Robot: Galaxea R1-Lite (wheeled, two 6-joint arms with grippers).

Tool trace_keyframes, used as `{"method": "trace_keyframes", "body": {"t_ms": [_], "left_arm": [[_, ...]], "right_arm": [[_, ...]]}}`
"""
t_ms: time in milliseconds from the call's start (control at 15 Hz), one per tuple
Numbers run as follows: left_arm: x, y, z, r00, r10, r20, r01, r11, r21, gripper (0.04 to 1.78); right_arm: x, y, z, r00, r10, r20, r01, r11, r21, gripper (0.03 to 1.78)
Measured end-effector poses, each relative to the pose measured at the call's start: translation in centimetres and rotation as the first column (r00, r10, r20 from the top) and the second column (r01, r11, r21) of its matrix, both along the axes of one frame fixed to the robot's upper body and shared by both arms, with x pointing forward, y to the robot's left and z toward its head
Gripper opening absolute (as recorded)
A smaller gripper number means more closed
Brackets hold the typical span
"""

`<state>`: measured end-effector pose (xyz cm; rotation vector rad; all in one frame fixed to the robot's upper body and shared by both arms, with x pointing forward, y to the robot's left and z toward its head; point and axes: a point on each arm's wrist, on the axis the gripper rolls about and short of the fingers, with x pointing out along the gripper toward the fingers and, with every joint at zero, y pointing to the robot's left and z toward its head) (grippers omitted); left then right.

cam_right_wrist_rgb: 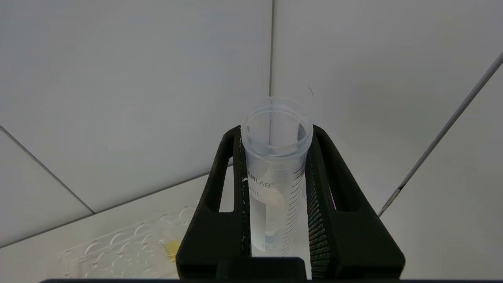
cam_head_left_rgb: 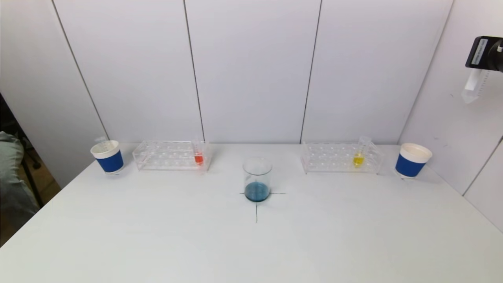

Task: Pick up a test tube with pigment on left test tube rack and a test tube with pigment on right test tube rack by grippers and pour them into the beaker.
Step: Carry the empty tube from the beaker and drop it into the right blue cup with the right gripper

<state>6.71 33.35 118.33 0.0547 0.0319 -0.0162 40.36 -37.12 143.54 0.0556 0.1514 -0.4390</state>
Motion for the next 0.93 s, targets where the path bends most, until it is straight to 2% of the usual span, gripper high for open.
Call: {"method": "trace_keyframes", "body": {"t_ms": [400,667,933], "left_arm": [[0.0,0.0,0.0,1.0,0.0,0.0,0.0,1.0,0.0,1.76],[0.0,0.0,0.0,1.0,0.0,0.0,0.0,1.0,0.0,1.76],[0.0,0.0,0.0,1.0,0.0,0.0,0.0,1.0,0.0,1.76]], "right_arm": [[2.3,-0.6,-5.1,1.0,-0.007,-0.001,0.007,1.0,0.009,0.46],[4.0,-1.4,-8.5,0.998,-0.021,-0.053,0.022,1.0,0.015,0.46],[5.8,-2.8,-11.3,0.998,-0.029,-0.062,0.03,0.999,0.022,0.46]]}}
